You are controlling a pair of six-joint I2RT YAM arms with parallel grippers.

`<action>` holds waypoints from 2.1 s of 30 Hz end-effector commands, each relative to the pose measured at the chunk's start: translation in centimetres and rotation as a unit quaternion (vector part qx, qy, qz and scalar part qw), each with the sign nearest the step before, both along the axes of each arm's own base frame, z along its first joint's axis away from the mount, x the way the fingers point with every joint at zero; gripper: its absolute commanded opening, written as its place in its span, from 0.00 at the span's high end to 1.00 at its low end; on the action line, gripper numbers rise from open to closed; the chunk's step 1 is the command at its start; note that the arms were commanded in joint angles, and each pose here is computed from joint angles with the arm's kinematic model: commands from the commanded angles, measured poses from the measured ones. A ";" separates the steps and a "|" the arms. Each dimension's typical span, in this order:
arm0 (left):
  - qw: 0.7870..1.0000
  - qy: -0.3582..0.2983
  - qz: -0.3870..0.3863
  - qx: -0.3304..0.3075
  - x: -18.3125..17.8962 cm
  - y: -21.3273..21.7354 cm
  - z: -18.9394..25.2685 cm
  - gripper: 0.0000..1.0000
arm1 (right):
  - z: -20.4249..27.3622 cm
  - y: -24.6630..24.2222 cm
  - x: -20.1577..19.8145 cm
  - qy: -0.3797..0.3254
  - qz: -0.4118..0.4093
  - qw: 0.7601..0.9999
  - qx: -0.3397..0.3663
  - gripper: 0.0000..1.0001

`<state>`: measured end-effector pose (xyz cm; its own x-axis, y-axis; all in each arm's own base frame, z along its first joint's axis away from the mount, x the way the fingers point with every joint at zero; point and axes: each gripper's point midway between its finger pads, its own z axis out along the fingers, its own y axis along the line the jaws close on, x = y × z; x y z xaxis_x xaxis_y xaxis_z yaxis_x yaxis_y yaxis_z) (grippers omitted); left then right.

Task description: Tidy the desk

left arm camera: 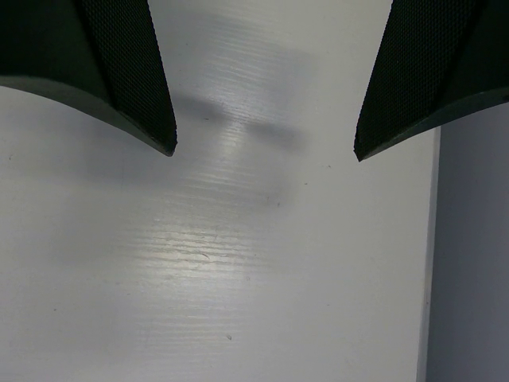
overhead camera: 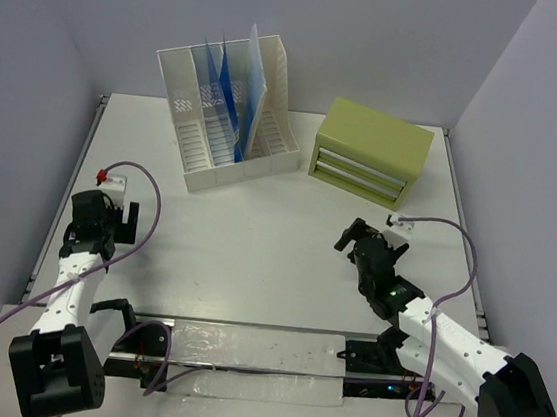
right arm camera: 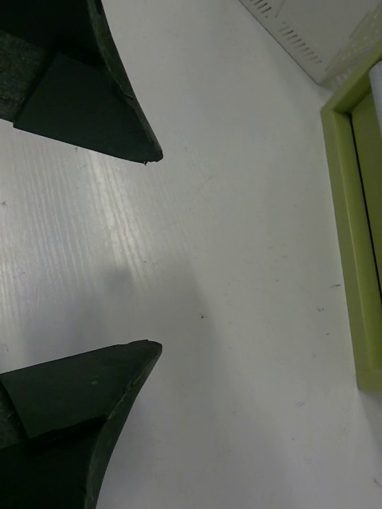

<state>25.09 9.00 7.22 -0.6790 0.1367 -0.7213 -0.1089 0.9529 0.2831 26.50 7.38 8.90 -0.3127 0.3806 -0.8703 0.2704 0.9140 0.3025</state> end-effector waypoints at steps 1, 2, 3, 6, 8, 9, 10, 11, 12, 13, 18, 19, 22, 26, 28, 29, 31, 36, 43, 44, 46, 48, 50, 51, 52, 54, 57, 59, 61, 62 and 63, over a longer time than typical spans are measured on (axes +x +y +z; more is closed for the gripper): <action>1.000 -0.019 -0.008 -0.004 0.9 -0.1 1.0 0.01 | 1.5 -0.6 0.9 -0.021 -0.039 0.999 0.011 0.00; 1.000 -0.019 -0.008 -0.004 0.9 -0.1 1.0 0.01 | 1.3 -0.4 0.9 -0.012 -0.034 0.999 0.005 0.00; 1.000 -0.019 -0.009 -0.004 0.9 -0.1 1.0 0.01 | 1.5 0.0 1.0 -0.005 -0.022 1.000 0.001 0.00; 1.000 -0.017 -0.009 -0.004 0.9 -0.2 0.9 0.01 | 2.3 2.5 1.5 0.008 0.054 0.998 -0.011 0.07; 1.000 -0.016 -0.008 -0.005 0.9 -0.1 0.9 0.01 | 3.1 3.7 2.0 -0.002 0.084 0.996 -0.011 0.09; 1.000 -0.016 -0.008 -0.005 0.9 -0.1 0.9 0.01 | 3.5 4.2 2.2 -0.004 0.095 0.995 -0.007 0.09; 1.000 -0.016 -0.006 -0.004 0.9 -0.1 0.9 0.01 | 3.8 4.6 2.3 -0.009 0.106 0.994 -0.009 0.11; 1.000 -0.017 -0.006 -0.004 0.9 -0.1 0.9 0.01 | 4.3 5.5 2.4 -0.019 0.129 0.991 -0.009 0.14; 1.000 -0.017 -0.007 -0.004 0.9 -0.1 0.9 0.01 | 4.7 6.4 2.4 -0.027 0.155 0.987 -0.005 0.17; 1.000 -0.017 -0.007 -0.004 0.9 -0.1 0.9 0.01 | 5.2 7.5 2.2 -0.037 0.185 0.982 0.003 0.21; 1.000 -0.015 -0.007 -0.005 1.0 -0.1 0.9 0.01 | 17.2 16.7 2.2 -0.208 0.332 0.920 0.010 0.26; 1.000 -0.014 -0.006 -0.005 1.0 0.0 0.9 0.01 | 18.6 18.0 2.0 -0.224 0.344 0.912 -0.012 0.26; 1.000 -0.017 -0.004 -0.004 1.0 0.0 0.9 0.01 | 23.2 23.2 3.3 -0.263 0.375 0.888 -0.033 0.22; 1.000 -0.020 -0.005 -0.004 0.9 0.0 1.0 0.01 | 25.1 28.4 5.3 -0.277 0.407 0.869 -0.044 0.15; 1.000 -0.019 -0.006 -0.004 1.0 -0.1 1.0 0.01 | 25.9 30.8 6.7 -0.280 0.411 0.866 -0.051 0.12; 1.000 -0.019 -0.006 -0.005 1.0 -0.1 1.0 0.01 | 26.4 31.8 7.6 -0.284 0.406 0.867 -0.053 0.12; 1.000 -0.015 -0.006 -0.006 1.1 -0.1 0.9 0.01 | 27.0 33.1 9.3 -0.284 0.391 0.874 -0.054 0.12; 1.000 -0.014 -0.005 -0.006 1.1 0.0 0.8 0.01 | 26.4 33.8 13.9 -0.266 0.318 0.903 -0.117 0.16; 1.000 -0.018 -0.009 -0.006 1.1 -0.1 1.0 0.01 | 24.2 34.9 17.6 -0.246 0.275 0.913 -0.176 0.50; 1.000 -0.019 -0.009 -0.006 1.1 -0.2 1.1 0.01 | 23.9 34.7 17.8 -0.241 0.267 0.916 -0.177 0.50; 1.000 -0.022 -0.009 -0.005 1.0 -0.2 1.2 0.01 | 23.0 34.2 18.1 -0.233 0.255 0.921 -0.179 0.49; 1.000 -0.023 -0.013 -0.006 1.0 -0.3 1.2 0.01 | 22.5 34.1 17.8 -0.235 0.262 0.920 -0.175 0.49; 1.000 -0.023 -0.014 -0.006 1.0 -0.3 1.2 0.01 | 21.7 34.2 17.4 -0.236 0.277 0.916 -0.173 0.54; 1.000 -0.021 -0.014 -0.006 1.0 -0.3 1.1 0.01 | 21.6 34.2 17.3 -0.236 0.280 0.915 -0.171 0.56; 1.000 -0.021 -0.013 -0.007 1.0 -0.3 1.1 0.01 | 21.6 34.2 17.2 -0.235 0.281 0.915 -0.170 0.59; 1.000 -0.020 -0.010 -0.006 1.0 -0.2 1.1 0.01 | 21.5 34.6 17.0 -0.232 0.295 0.911 -0.169 0.64; 1.000 -0.021 -0.010 -0.005 1.0 -0.2 1.1 0.01 | 21.6 35.3 16.6 -0.230 0.316 0.905 -0.168 0.74; 1.000 -0.023 -0.012 -0.005 1.0 -0.3 1.2 0.01 | 21.7 35.3 16.4 -0.226 0.323 0.904 -0.165 0.76; 1.000 -0.024 -0.013 -0.005 1.0 -0.3 1.3 0.01 | 22.1 35.0 16.0 -0.224 0.327 0.904 -0.160 0.61; 1.000 -0.023 -0.013 -0.006 1.0 -0.3 1.2 0.01 | 22.3 34.8 15.7 -0.225 0.326 0.905 -0.156 0.49; 1.000 -0.022 -0.013 -0.006 1.0 -0.3 1.1 0.01 | 22.4 34.7 15.5 -0.227 0.326 0.905 -0.151 0.43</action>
